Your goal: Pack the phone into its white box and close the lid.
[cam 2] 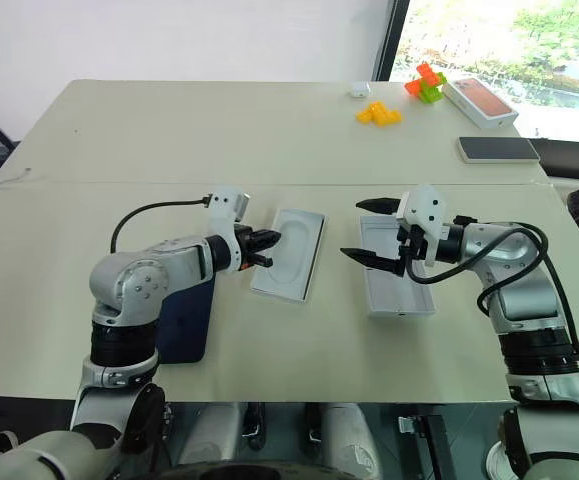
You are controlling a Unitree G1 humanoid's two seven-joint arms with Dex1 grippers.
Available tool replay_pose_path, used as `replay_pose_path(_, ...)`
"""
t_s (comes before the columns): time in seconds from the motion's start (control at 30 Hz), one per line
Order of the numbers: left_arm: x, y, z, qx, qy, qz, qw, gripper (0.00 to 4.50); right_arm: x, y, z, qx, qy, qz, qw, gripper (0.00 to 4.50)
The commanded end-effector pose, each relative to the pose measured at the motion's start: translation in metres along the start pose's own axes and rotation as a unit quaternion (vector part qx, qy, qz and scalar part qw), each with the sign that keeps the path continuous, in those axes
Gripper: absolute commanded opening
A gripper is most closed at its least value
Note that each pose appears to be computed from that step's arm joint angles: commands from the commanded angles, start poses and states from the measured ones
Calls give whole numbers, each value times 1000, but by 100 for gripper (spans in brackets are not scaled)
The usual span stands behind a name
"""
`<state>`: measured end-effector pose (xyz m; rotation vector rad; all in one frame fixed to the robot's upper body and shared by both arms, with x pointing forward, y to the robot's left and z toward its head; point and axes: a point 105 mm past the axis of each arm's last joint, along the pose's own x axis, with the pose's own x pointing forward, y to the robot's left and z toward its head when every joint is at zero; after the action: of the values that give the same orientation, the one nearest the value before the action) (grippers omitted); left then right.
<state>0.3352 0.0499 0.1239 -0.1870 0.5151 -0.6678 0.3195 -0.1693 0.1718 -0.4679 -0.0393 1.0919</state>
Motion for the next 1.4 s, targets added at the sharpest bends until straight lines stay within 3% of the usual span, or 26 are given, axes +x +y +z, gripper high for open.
replay_pose_path(0.03, 5, -3, 5, 11, -4, -3, 1000, 6, -1, -6, 8, -23, -9, -13, 1000, 450)
replay_pose_path(0.2, 17, -15, -9, 30, 39, -33, 998, 6, -2, -8, 9, -26, -9, -20, 999, 450)
replay_pose_path(0.57, 27, -13, -15, 42, 42, -32, 998, 6, -2, -12, 10, -32, -9, -29, 999, 450)
replay_pose_path(0.93, 10, -19, 16, 59, -7, -41, 997, 6, -3, -14, 8, -33, -8, -31, 999, 450)
replay_pose_path(1.13, 13, 3, -18, 64, 50, 5, 997, 6, 0, -14, 8, -35, -9, -29, 999, 450)
replay_pose_path(1.23, 10, -4, -5, 65, 19, -11, 998, 6, 1, -15, 9, -37, -10, -28, 999, 450)
replay_pose_path(1.3, 6, -10, 10, 103, -9, -18, 994, 6, 1, -15, 9, -37, -10, -28, 999, 450)
replay_pose_path(1.4, -2, -16, 39, 88, -66, -30, 993, 6, 1, -15, 10, -38, -11, -28, 999, 450)
